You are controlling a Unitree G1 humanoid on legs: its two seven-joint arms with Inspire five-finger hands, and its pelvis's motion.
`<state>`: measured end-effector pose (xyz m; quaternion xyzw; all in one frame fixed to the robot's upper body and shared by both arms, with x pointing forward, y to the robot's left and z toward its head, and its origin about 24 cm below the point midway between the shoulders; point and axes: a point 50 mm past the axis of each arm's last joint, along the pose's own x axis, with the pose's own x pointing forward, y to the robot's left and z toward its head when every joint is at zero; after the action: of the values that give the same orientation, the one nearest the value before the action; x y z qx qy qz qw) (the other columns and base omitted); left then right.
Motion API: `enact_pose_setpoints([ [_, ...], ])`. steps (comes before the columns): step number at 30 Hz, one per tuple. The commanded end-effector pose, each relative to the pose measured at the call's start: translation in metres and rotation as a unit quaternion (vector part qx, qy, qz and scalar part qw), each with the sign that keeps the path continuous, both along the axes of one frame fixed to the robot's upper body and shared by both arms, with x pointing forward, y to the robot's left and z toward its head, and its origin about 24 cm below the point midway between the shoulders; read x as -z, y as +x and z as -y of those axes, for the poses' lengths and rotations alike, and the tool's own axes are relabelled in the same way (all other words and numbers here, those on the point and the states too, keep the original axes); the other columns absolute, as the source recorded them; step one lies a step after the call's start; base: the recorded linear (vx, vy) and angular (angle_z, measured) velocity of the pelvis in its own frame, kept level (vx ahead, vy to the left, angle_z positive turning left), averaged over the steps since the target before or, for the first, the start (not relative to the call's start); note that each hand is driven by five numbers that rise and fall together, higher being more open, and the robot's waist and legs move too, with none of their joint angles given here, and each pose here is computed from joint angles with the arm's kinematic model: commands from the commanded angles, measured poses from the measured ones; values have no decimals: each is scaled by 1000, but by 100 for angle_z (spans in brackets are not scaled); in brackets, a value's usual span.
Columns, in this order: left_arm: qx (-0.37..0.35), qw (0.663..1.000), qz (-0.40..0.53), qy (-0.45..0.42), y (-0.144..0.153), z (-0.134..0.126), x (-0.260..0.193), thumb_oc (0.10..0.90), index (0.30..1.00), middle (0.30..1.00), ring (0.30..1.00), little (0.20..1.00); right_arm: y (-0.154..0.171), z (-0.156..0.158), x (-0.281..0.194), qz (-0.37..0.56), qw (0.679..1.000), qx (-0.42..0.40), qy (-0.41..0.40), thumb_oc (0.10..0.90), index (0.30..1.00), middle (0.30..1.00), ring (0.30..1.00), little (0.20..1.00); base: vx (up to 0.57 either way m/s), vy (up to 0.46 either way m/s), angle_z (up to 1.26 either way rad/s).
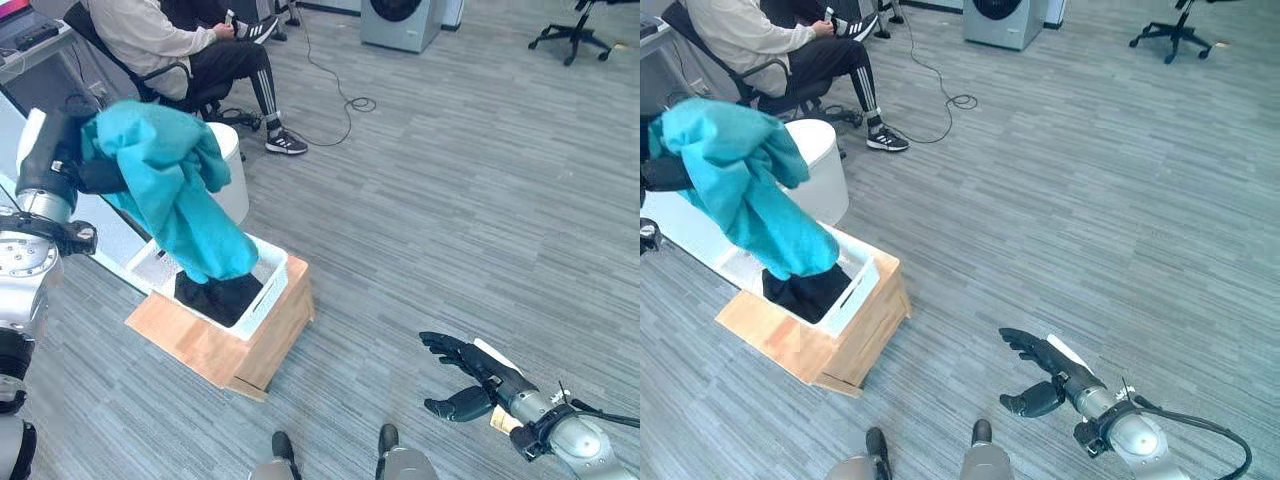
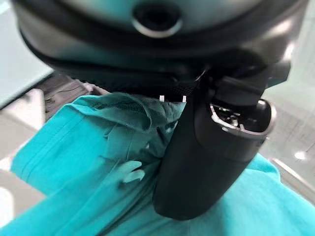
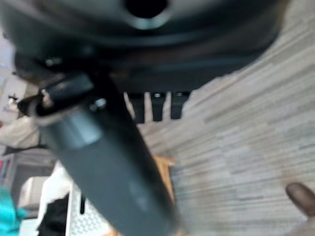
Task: Pick up bed clothes into laundry basket.
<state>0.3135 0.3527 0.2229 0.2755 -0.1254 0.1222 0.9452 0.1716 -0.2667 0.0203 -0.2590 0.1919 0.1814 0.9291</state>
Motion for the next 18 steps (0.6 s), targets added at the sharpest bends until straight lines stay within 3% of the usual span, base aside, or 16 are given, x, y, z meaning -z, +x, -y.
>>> enact_pose_setpoints([
  [1,-29,986,160,46,-21,-11,-99,400,300,300,300,300,20,-12,-35,109,993,-39,3,800,900,900,900,900,16,77,4],
  [5,-24,982,162,93,-18,-1,-113,400,300,300,300,300,26,-23,-30,111,992,-53,-3,800,900,900,900,900,-15,57,10],
  [18,-52,987,137,62,-6,-13,-106,400,300,300,300,300,36,-40,-33,135,988,-79,-3,800,900,900,900,900,-8,30,-2],
])
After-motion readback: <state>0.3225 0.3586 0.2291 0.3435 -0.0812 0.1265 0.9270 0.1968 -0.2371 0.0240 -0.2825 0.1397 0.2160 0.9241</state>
